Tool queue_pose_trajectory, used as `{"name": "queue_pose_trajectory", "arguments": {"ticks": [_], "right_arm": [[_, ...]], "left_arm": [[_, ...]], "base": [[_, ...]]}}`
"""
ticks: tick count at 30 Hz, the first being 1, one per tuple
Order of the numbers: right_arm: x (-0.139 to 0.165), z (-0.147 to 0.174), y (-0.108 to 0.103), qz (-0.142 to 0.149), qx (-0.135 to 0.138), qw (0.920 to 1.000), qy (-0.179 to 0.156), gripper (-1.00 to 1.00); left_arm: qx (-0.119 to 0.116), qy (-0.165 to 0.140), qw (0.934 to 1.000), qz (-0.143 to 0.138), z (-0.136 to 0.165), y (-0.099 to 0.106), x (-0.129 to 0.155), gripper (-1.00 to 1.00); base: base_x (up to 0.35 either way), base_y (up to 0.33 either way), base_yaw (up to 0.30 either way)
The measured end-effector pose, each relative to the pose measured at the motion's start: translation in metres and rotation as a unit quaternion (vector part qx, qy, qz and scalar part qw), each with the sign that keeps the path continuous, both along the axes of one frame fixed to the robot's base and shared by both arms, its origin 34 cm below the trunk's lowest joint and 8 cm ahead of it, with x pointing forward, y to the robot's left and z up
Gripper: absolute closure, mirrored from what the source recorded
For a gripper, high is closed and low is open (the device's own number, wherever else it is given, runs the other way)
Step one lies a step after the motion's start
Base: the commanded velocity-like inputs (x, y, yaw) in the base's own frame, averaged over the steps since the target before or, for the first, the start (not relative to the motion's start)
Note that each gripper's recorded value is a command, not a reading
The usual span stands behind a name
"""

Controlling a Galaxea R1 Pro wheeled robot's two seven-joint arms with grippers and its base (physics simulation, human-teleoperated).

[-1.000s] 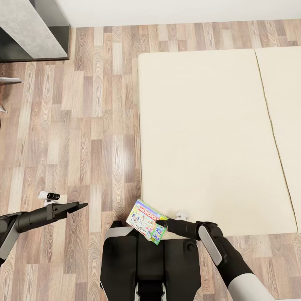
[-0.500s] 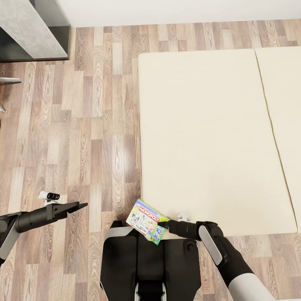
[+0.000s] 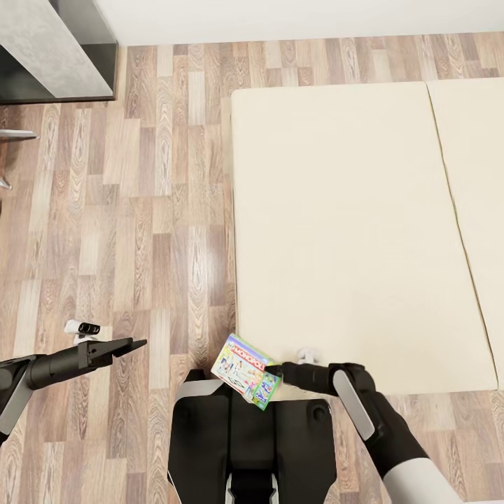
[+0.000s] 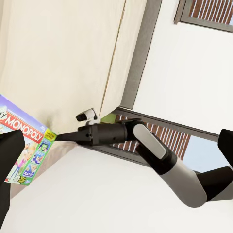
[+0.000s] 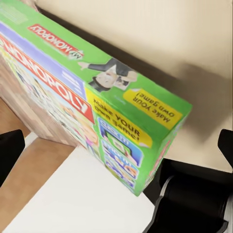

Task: Put all the toys in the child's room - the three board games (two on the bed and one on the table), the two jigsaw puzzles on the table, and the tennis ball on the table - inside the toy box on the table in the child's room.

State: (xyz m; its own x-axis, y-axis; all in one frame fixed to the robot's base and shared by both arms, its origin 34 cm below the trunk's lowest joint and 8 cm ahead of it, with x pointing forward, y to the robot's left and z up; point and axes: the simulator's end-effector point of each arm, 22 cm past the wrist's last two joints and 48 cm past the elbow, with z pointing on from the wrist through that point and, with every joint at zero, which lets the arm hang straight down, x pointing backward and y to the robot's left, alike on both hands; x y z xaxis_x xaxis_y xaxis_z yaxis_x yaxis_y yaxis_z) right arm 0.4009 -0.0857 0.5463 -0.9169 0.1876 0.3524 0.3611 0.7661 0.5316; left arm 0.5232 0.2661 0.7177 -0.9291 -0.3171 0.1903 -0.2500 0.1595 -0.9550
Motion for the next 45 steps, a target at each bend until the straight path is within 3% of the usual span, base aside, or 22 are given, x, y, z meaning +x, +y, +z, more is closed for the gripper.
{"name": "queue_pose_trajectory", "arguments": {"ticks": [15, 45], "right_arm": [[0.020, 0.014, -0.001, 0.023, -0.010, 0.9997, -0.008, -1.00], [0.049, 0.027, -0.010, 0.034, -0.039, 0.9979, -0.040, -1.00]], "left_arm": [[0.000, 0.000, 1.0000, 0.000, 0.000, 0.000, 0.000, -1.00], [0.000, -0.023, 0.9997, 0.001, 0.019, 0.001, 0.013, -1.00]], "base": [[0.000, 0.000, 0.000], [0.000, 0.000, 0.005]]}}
